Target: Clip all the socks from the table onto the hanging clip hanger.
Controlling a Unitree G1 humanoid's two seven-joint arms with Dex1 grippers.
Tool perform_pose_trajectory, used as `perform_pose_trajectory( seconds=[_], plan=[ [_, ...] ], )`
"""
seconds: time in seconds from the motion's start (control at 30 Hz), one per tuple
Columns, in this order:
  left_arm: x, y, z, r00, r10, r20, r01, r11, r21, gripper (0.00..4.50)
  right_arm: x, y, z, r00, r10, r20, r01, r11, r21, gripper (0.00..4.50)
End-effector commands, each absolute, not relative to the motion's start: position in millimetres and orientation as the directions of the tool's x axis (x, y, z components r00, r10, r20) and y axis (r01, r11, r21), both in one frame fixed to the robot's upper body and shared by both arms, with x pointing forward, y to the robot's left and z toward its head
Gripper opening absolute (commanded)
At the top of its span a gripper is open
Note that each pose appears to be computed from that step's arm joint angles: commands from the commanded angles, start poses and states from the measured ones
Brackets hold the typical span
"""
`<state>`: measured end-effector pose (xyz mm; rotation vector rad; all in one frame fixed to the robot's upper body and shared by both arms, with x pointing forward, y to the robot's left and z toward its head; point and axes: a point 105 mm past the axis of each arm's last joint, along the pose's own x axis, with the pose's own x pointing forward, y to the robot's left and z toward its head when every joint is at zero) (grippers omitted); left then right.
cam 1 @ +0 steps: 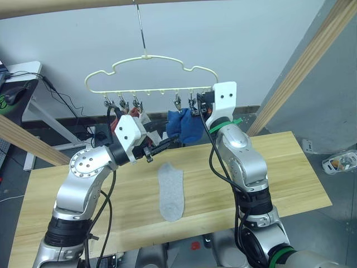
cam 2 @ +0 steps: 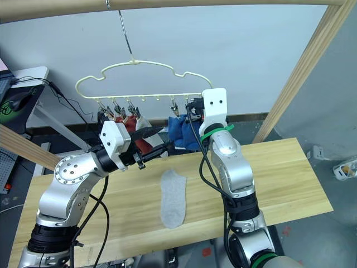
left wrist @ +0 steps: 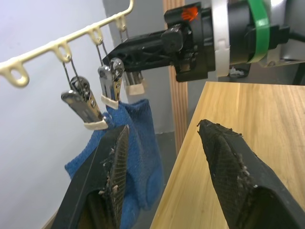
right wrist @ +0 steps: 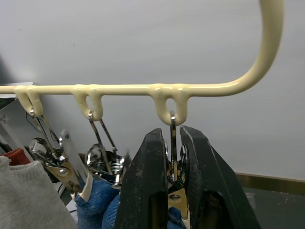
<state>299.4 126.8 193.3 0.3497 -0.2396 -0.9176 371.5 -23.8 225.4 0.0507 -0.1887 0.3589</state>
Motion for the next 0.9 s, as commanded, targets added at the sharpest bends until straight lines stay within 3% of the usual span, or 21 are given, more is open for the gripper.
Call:
perform_pose_trajectory(
  seconds=[0.03,0.17,0.23,0.4,0.6,0.9],
  plan=[
    [295,131,200,0.615,-0.784,0.08,0.695,0.587,0.415,2.52,365,-19,245,0.899,0.347,0.265,-0.37,0.928,0.038,0.15],
    [293,141,183,0.678,-0.735,0.022,0.675,0.634,0.378,2.69,365,-20,247,0.898,0.347,0.269,-0.369,0.929,0.032,0.15],
    [290,146,167,0.709,-0.705,-0.029,0.671,0.661,0.336,3.06,364,-21,247,0.898,0.347,0.272,-0.368,0.929,0.029,0.15],
    [283,146,128,0.78,-0.616,-0.111,0.62,0.736,0.27,4.5,363,-22,249,0.896,0.349,0.274,-0.369,0.929,0.022,0.15],
    [288,136,69,0.808,-0.53,-0.256,0.576,0.803,0.155,4.5,362,-22,248,0.895,0.356,0.268,-0.373,0.928,0.013,0.15],
    [300,129,15,0.806,-0.432,-0.404,0.513,0.851,0.114,4.5,360,-21,248,0.896,0.36,0.261,-0.375,0.927,0.007,0.15]
  ],
)
